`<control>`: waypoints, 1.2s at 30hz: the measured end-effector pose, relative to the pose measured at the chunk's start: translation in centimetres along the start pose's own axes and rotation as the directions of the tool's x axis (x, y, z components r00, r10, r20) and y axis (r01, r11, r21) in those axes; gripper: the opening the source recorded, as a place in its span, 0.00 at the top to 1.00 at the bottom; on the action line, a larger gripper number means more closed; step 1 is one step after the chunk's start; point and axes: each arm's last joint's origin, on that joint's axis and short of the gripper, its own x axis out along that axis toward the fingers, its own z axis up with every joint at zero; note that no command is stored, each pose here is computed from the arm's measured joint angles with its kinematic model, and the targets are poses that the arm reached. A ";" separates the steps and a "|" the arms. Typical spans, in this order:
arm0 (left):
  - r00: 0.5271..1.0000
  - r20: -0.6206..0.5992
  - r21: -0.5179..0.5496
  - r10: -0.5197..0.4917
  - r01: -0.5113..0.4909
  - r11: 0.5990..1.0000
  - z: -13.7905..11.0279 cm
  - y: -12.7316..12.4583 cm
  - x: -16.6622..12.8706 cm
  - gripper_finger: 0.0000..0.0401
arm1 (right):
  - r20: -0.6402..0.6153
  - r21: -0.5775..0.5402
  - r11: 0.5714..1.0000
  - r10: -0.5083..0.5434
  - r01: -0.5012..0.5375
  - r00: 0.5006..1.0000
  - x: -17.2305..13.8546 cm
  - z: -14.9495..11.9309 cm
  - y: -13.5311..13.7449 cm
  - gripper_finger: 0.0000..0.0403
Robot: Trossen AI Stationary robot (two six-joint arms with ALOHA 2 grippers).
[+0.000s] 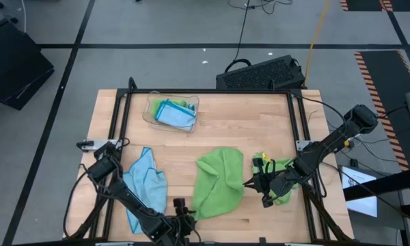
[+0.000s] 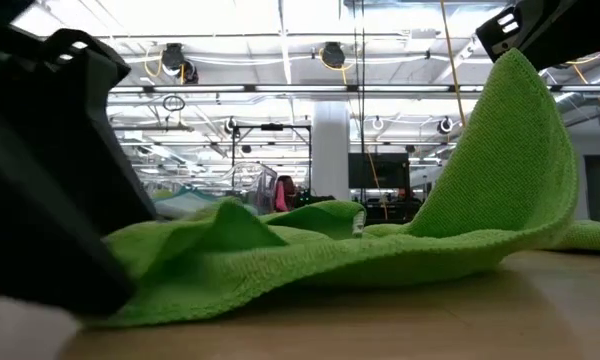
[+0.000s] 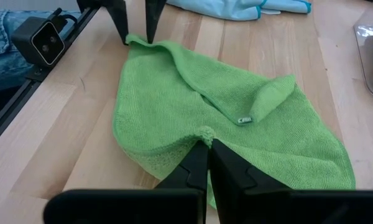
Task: Fold microfiber towels
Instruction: Fold the top green microfiber cloth
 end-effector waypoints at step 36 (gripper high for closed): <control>0.989 -0.134 0.114 0.056 -0.041 0.993 -1.4 2.5 -5.5 0.63 | 0.019 -0.020 0.995 -0.102 0.103 0.995 0.0 0.0 -0.3 0.99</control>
